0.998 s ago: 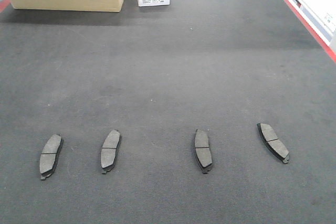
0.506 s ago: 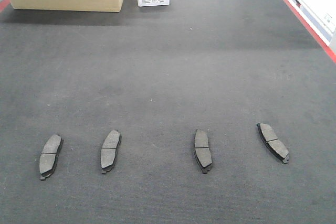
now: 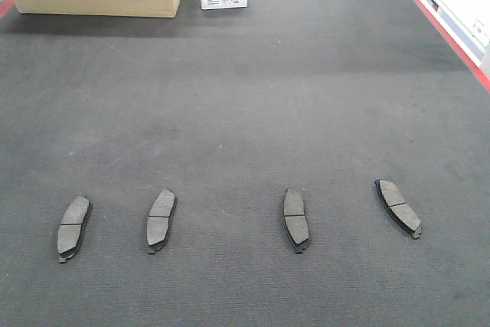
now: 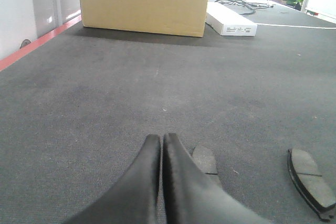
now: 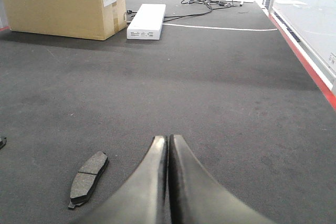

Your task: Move and align brake pads A on conveyor

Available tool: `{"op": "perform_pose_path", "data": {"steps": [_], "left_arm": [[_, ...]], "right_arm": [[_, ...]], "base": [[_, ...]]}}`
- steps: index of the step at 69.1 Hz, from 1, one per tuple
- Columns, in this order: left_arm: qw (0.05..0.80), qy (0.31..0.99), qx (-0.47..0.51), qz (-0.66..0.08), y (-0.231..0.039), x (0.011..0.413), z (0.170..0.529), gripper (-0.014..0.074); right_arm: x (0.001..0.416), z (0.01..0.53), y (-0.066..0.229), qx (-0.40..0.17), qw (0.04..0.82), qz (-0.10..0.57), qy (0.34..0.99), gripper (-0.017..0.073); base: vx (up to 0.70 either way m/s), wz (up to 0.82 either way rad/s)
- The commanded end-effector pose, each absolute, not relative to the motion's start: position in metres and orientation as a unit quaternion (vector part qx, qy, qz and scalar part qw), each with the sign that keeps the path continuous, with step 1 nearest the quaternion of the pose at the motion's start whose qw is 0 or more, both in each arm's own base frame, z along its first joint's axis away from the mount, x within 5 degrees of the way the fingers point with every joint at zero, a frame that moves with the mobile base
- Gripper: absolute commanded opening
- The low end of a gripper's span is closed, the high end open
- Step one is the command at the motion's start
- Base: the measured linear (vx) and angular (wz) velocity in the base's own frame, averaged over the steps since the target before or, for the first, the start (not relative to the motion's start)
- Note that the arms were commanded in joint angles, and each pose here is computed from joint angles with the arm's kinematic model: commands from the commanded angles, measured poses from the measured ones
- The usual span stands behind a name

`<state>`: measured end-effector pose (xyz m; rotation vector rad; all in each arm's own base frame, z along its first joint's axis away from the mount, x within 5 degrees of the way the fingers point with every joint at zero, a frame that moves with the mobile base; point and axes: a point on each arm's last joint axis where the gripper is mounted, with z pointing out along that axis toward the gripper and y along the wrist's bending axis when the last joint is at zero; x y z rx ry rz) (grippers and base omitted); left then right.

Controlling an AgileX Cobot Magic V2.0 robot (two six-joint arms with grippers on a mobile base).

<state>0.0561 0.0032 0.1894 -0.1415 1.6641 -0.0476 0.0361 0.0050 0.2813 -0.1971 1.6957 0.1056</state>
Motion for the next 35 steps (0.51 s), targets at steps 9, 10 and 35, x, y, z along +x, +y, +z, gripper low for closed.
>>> {"op": "perform_pose_path", "data": {"steps": [9, 10, 35], "left_arm": [[0.693, 0.718, -0.059, -0.025, 0.0027, 0.0564, 0.1886, -0.0006], [0.693, 0.718, -0.059, -0.025, 0.0027, 0.0564, 0.1886, -0.0006], [0.693, 0.718, -0.059, -0.025, 0.0027, 0.0564, 0.1886, -0.0006]], "right_arm": [[0.0360, 0.2957, 0.0049, -0.085, 0.688, 0.044, 0.719, -0.0010], [0.0360, 0.2957, 0.0049, -0.085, 0.688, 0.044, 0.719, -0.0010], [0.0360, 0.2957, 0.0049, -0.085, 0.688, 0.044, 0.719, -0.0010]], "base": [[0.00, 0.00], [0.00, 0.00], [0.00, 0.00]]}}
